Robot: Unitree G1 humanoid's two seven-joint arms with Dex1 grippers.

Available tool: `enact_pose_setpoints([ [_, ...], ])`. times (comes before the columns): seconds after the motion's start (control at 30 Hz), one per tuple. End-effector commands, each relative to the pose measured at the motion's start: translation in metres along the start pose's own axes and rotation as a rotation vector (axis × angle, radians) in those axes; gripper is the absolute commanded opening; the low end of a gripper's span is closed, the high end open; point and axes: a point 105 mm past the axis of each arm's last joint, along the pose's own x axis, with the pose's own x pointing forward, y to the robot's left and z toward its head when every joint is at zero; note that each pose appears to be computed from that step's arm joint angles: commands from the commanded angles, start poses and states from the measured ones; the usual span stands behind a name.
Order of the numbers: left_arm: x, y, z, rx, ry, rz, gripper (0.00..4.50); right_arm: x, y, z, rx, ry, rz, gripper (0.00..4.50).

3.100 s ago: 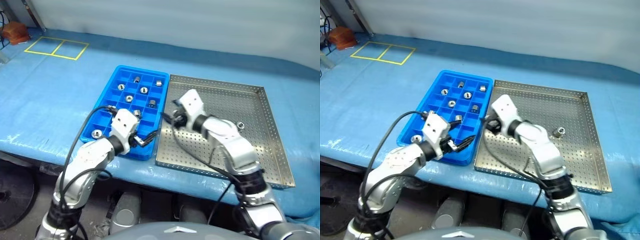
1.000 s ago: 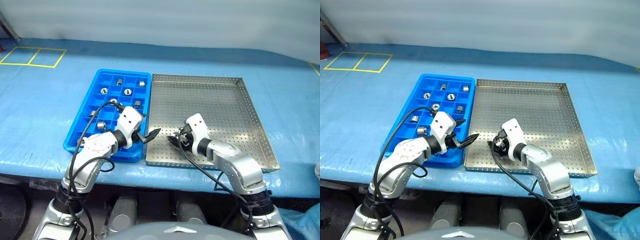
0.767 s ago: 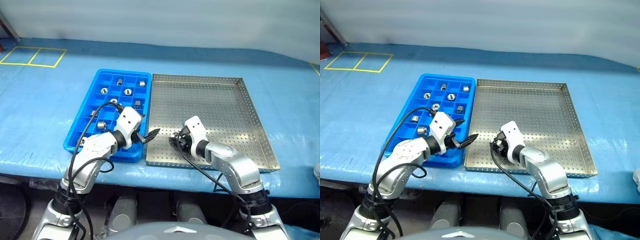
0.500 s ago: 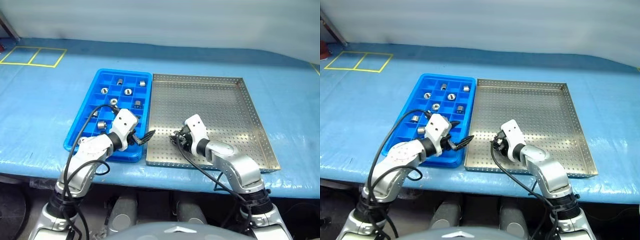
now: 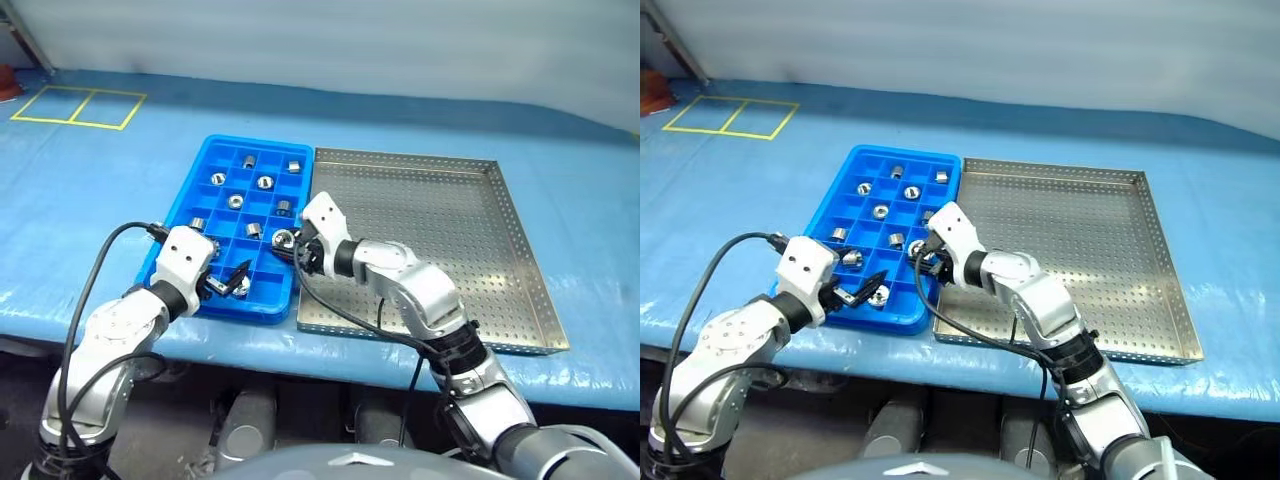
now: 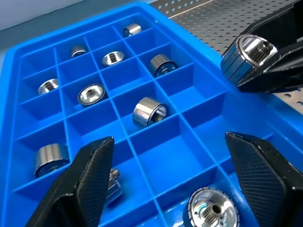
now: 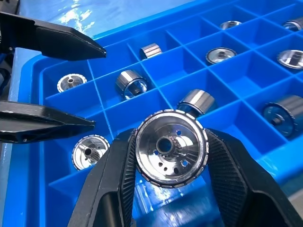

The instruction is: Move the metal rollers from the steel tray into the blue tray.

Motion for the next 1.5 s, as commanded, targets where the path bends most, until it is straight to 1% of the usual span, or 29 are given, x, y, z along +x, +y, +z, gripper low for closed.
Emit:
enact_pose_setpoints([
  [0.03,-0.007,0.001,0.013,0.015,-0.048,0.033,4.1,0.006,0.0,0.009,-0.035,-0.033,0.019,1.84],
  [0.2,-0.009,-0.001,0.012,0.007,-0.047,0.035,4.1,0.008,-0.009,-0.001,-0.035,0.005,-0.005,1.84],
  [0.27,-0.008,-0.001,0.012,0.009,-0.046,0.034,4.1,0.005,-0.009,-0.001,-0.061,0.004,-0.01,2.57],
  [0.3,-0.007,-0.001,0.012,0.01,-0.046,0.033,4.1,0.003,-0.008,0.001,-0.067,-0.004,-0.013,2.81],
  [0.4,-0.001,-0.004,0.016,0.009,-0.061,0.008,4.1,-0.005,-0.013,0.012,-0.078,-0.07,-0.084,3.73],
  [0.47,0.005,-0.009,0.02,0.008,-0.077,-0.021,4.1,-0.015,-0.016,0.019,-0.055,-0.113,-0.108,3.73],
  [0.6,0.019,-0.021,0.029,-0.008,-0.117,-0.078,4.1,-0.04,-0.029,0.031,-0.053,-0.191,-0.22,3.73],
  [0.7,0.037,-0.035,0.043,-0.001,-0.175,-0.142,4.1,-0.078,-0.06,0.036,-0.096,-0.241,-0.408,3.73],
  [0.77,0.048,-0.037,0.053,-0.024,-0.221,-0.162,4.1,-0.1,-0.081,0.031,-0.115,-0.227,-0.52,3.73],
  [0.83,0.066,-0.036,0.066,-0.051,-0.27,-0.173,4.1,-0.13,-0.104,0.02,-0.127,-0.18,-0.622,3.73],
  [0.9,0.078,-0.04,0.077,-0.049,-0.306,-0.205,4.1,-0.151,-0.115,0.007,-0.135,-0.118,-0.672,3.73],
  [0.97,0.089,-0.049,0.087,-0.034,-0.339,-0.261,4.1,-0.166,-0.118,-0.007,-0.124,-0.066,-0.687,3.73],
  [1.0,0.091,-0.051,0.09,-0.029,-0.348,-0.277,4.1,-0.17,-0.119,-0.011,-0.119,-0.053,-0.689,3.73],
  [1.03,0.096,-0.055,0.093,-0.028,-0.357,-0.296,4.1,-0.174,-0.118,-0.02,-0.113,-0.022,-0.695,3.91],
  [1.1,0.101,-0.062,0.095,-0.027,-0.368,-0.338,4.46,-0.178,-0.111,-0.029,-0.105,0.009,-0.684,4.32],
  [1.13,0.102,-0.064,0.096,-0.025,-0.372,-0.353,4.5,-0.178,-0.108,-0.031,-0.103,0.012,-0.676,4.47],
  [1.17,0.101,-0.067,0.095,-0.013,-0.377,-0.366,4.5,-0.176,-0.104,-0.03,-0.102,-0.003,-0.659,4.47],
  [1.23,0.103,-0.061,0.092,-0.019,-0.363,-0.316,4.5,-0.177,-0.101,-0.025,-0.093,-0.063,-0.684,4.47],
  [1.3,0.1,-0.058,0.087,-0.018,-0.344,-0.311,4.5,-0.176,-0.098,-0.022,-0.097,-0.092,-0.679,4.47],
  [1.5,0.083,-0.062,0.068,0.055,-0.274,-0.391,4.5,-0.174,-0.096,-0.02,-0.079,-0.118,-0.648,4.47],
])
